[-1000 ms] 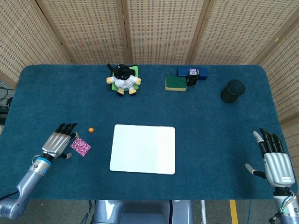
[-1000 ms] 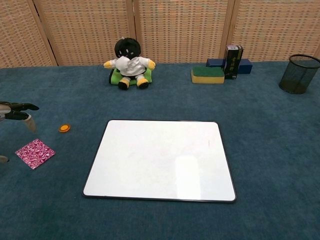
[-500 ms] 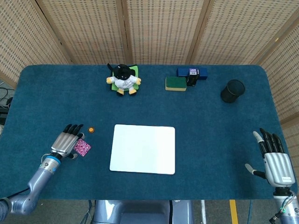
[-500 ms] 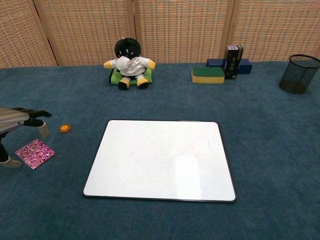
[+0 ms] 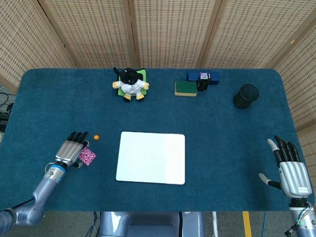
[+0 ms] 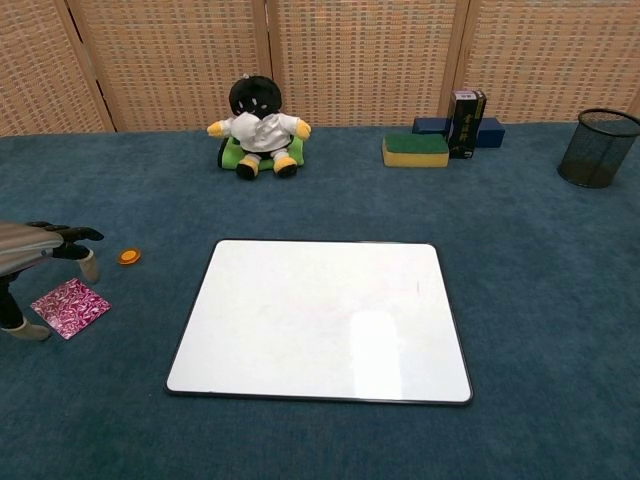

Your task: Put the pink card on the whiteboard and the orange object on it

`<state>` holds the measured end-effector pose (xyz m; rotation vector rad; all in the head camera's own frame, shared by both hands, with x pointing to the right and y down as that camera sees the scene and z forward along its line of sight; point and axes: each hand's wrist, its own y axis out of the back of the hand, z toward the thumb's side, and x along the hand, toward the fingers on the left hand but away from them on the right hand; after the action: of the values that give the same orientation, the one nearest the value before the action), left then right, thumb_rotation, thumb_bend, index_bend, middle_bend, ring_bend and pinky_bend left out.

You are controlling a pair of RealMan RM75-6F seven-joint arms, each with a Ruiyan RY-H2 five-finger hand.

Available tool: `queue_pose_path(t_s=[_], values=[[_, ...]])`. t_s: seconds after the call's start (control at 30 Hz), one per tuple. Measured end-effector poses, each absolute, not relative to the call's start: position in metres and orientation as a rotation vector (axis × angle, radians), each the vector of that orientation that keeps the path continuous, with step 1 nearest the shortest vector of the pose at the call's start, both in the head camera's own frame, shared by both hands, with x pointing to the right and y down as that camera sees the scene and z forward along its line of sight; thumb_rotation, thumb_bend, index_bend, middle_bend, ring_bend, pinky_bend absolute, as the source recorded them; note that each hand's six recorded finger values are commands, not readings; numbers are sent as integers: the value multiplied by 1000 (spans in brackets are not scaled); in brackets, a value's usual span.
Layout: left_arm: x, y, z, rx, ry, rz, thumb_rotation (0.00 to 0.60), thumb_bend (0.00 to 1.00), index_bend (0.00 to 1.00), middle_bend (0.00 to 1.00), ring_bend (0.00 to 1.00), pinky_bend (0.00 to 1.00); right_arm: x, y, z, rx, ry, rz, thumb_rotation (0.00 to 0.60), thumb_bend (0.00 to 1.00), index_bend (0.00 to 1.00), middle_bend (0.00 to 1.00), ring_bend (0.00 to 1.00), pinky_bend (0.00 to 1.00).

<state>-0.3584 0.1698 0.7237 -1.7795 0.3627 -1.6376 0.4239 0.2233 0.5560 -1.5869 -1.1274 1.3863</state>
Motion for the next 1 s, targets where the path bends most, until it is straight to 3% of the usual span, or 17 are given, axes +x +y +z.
queue_pose_path(t_s=[0.2, 0.37, 1.0], values=[[-358, 171, 727, -1774, 371, -1643, 600, 255, 488, 0, 0, 0, 424, 223, 556, -1590, -1132, 1385, 600, 0, 0, 0, 0, 0], [-360, 170, 727, -1768, 385, -1648, 600, 290, 538, 0, 0, 0, 424, 223, 556, -1591, -1132, 1384, 600, 0, 0, 0, 0, 0], [-366, 165, 716, -1753, 421, -1649, 600, 301, 562, 0, 0, 0, 424, 224, 556, -1593, -1135, 1385, 600, 0, 0, 0, 0, 0]])
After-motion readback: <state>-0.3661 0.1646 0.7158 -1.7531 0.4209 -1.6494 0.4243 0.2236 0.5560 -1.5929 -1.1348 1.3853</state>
